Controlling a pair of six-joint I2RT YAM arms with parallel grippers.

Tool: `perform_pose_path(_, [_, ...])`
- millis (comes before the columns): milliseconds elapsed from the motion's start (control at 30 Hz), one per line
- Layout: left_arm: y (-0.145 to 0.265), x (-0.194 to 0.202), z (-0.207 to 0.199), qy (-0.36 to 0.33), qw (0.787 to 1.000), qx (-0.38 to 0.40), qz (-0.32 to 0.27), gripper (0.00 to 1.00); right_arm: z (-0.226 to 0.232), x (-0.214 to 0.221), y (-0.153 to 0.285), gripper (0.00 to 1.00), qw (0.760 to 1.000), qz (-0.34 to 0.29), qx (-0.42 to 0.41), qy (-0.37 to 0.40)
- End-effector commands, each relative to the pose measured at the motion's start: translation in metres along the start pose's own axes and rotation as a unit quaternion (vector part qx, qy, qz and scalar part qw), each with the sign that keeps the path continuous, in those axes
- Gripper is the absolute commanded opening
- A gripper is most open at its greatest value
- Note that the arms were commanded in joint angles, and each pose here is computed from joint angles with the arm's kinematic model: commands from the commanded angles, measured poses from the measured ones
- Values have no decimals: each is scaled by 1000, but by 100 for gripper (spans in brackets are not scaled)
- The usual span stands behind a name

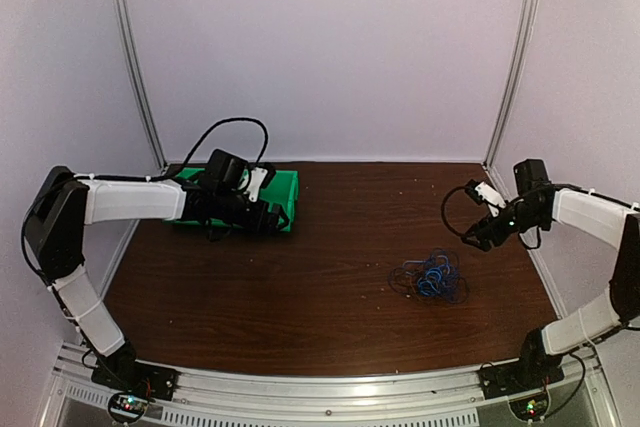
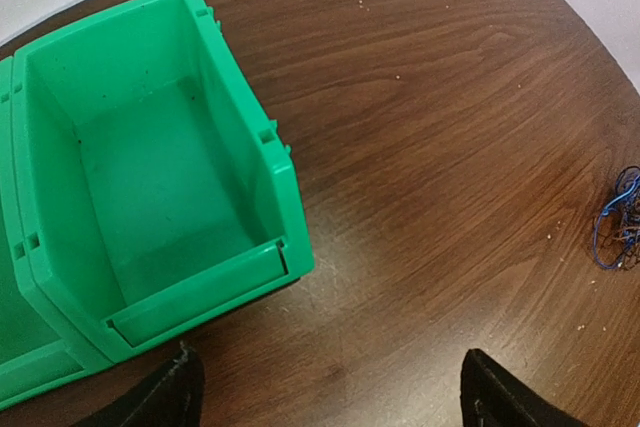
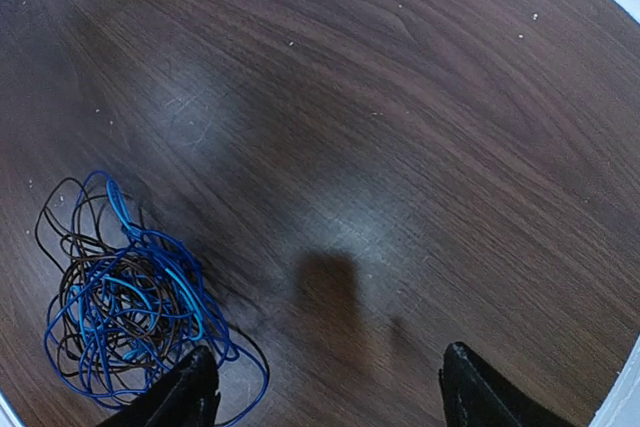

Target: Untangle the cables

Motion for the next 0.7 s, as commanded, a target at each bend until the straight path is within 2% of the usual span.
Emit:
perform_pose_path(0, [6, -26, -1, 18, 999, 10, -43, 90, 2, 7, -15, 75, 999, 20, -35, 14])
perform_pose_path(200, [2, -32, -14, 9, 998, 22, -54, 89, -7, 13, -43, 57, 994, 76, -74, 10])
perform_pose_path(400, [0, -32, -18, 2, 998, 32, -53, 88, -5, 15, -53, 56, 990, 89, -111, 8])
perform_pose_path(600, [4, -32, -18, -14, 998, 30, -49, 88, -3, 15, -34, 51, 991, 105, -78, 32])
perform_pose_path(667, [8, -33, -27, -40, 995, 68, -56, 85, -3, 23, -25, 51, 988, 128, -61, 63])
Point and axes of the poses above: each gripper's point midway between its finger pads, its own y axis back along the fingers, its own z axis along the line the jaws close on, x = y × z, the point moved 8 cm from there along y, back along the fingers, and after that the axes turned 8 degrees about -y, right-handed, at the moved point
